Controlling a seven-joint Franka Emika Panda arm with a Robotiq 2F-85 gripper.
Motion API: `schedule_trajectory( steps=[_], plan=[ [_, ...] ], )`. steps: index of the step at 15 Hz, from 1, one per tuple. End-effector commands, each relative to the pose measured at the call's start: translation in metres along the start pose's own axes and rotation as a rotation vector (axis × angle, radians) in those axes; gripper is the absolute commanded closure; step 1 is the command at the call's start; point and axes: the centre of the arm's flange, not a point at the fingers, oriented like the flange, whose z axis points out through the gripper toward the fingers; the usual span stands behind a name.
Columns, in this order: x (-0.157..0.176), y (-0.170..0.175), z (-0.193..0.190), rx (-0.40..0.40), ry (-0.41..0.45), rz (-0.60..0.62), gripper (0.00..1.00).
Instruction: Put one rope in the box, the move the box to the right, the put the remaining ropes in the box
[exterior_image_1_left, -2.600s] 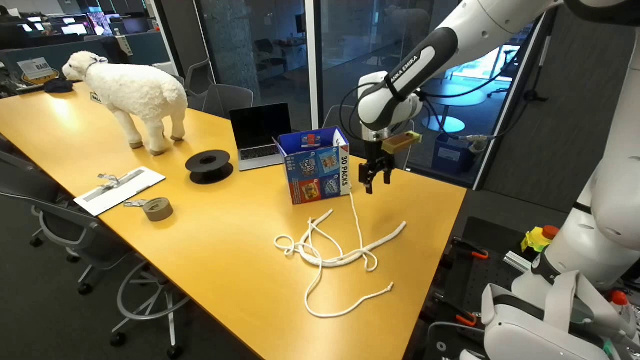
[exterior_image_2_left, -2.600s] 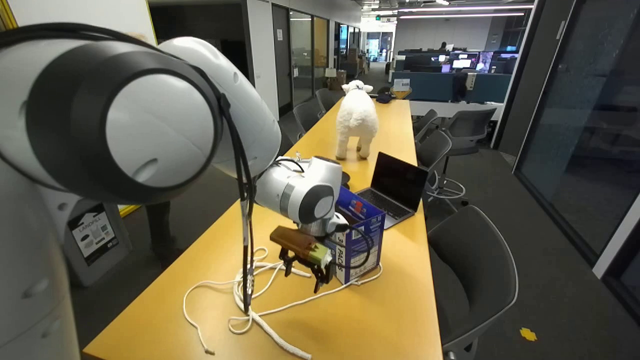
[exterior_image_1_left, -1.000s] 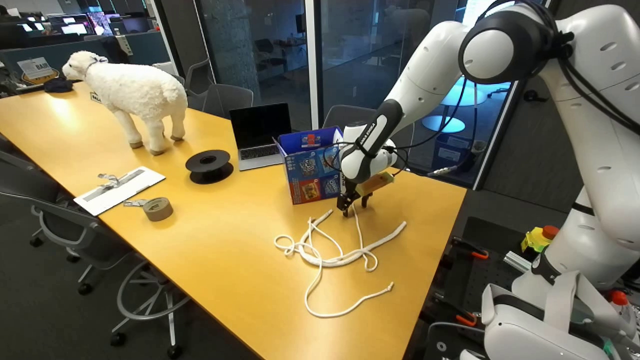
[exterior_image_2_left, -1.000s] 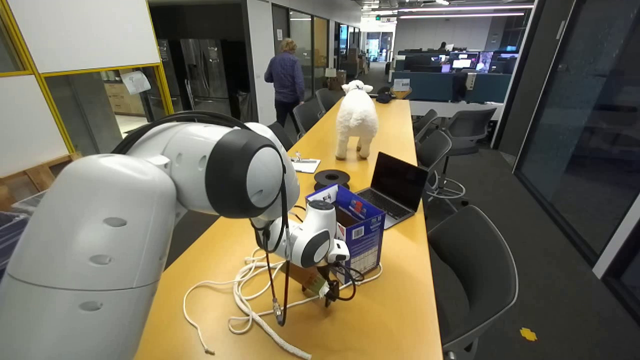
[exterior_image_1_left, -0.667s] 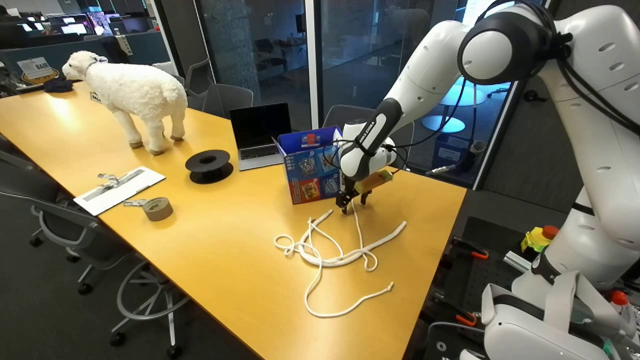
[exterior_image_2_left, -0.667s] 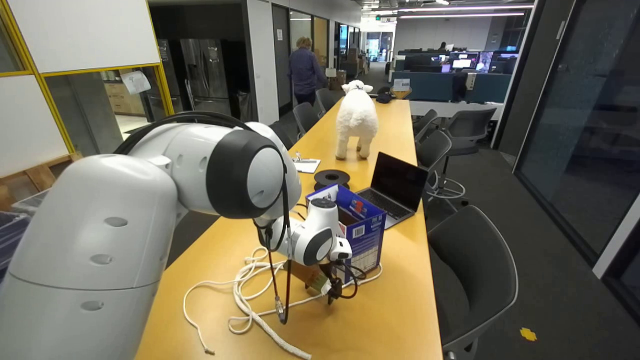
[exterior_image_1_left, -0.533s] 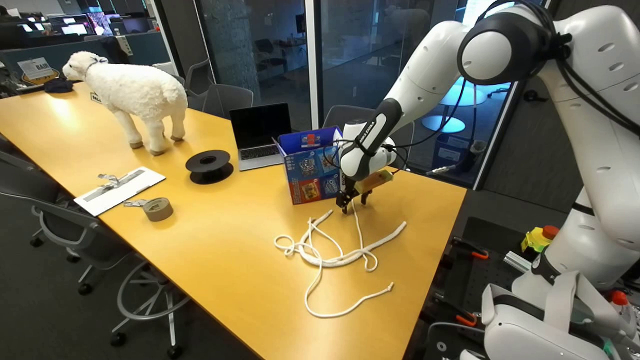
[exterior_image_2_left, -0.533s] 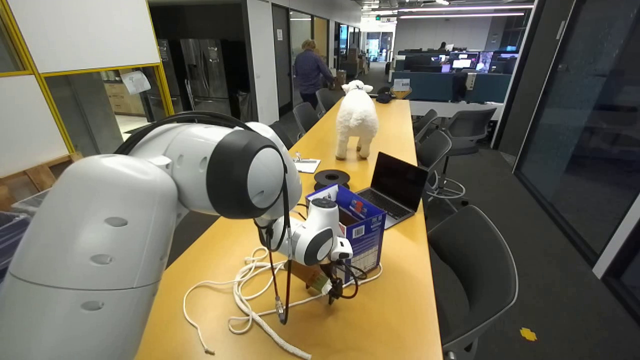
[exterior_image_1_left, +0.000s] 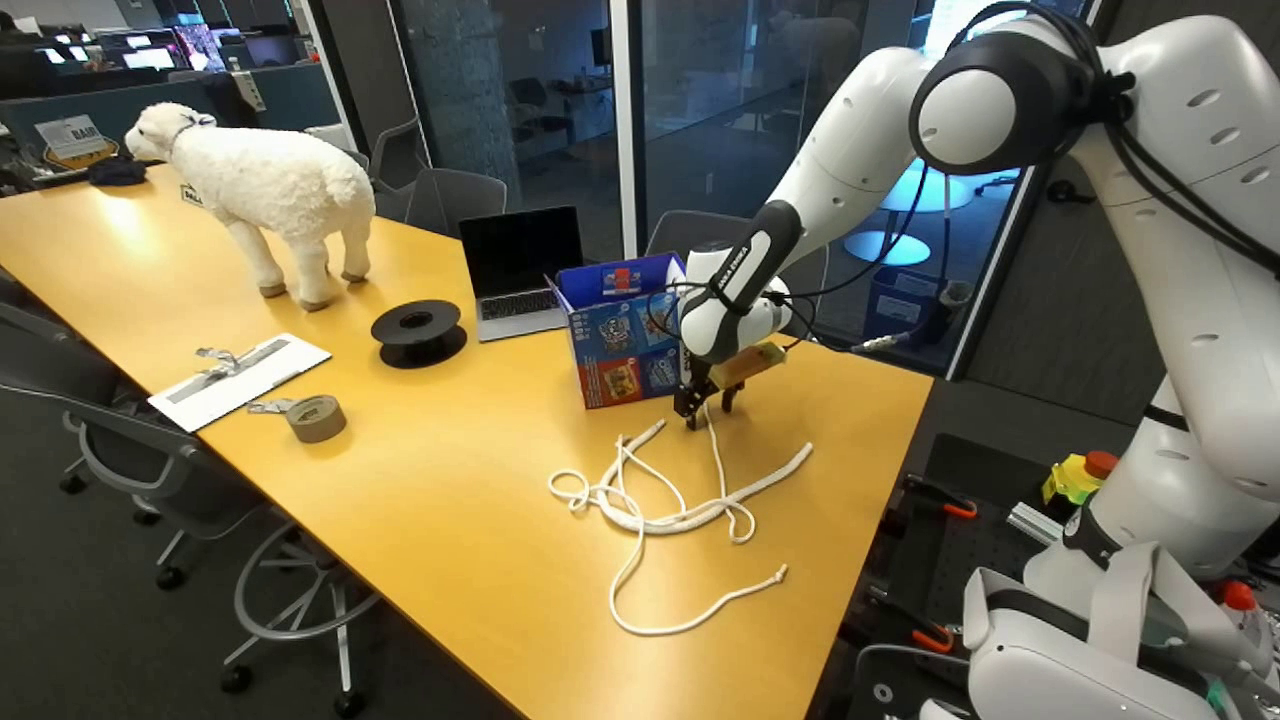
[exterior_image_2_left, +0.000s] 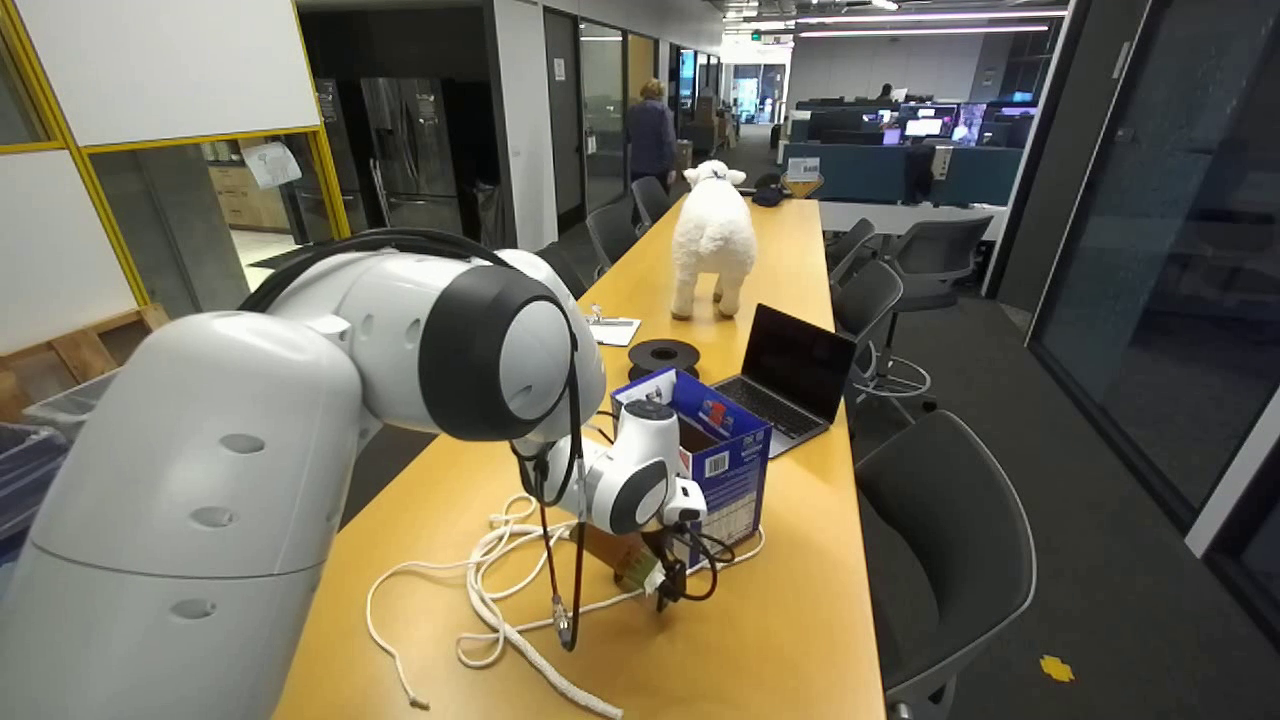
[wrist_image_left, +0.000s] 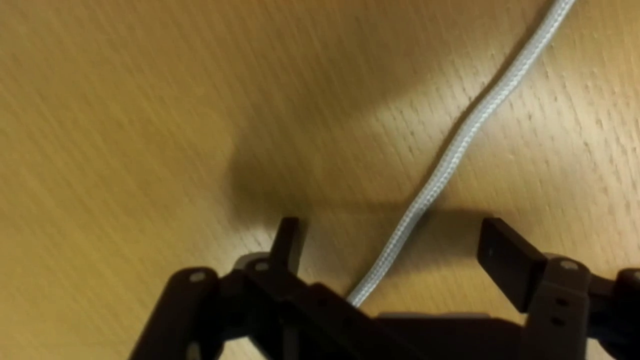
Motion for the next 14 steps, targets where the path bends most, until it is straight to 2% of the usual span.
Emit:
schedule_trajectory(
  steps=[1, 8, 10, 14],
  plan=[
    [0.009, -0.002, -0.002, -0.011, 0.012, -0.001, 0.41],
    [0.013, -0.001, -0.005, -0.013, 0.019, -0.002, 0.94],
    [0.013, 0.001, -0.006, -0.015, 0.018, 0.000, 0.98],
    [0.016, 0.011, -0.013, -0.015, 0.028, 0.009, 0.94]
  ],
)
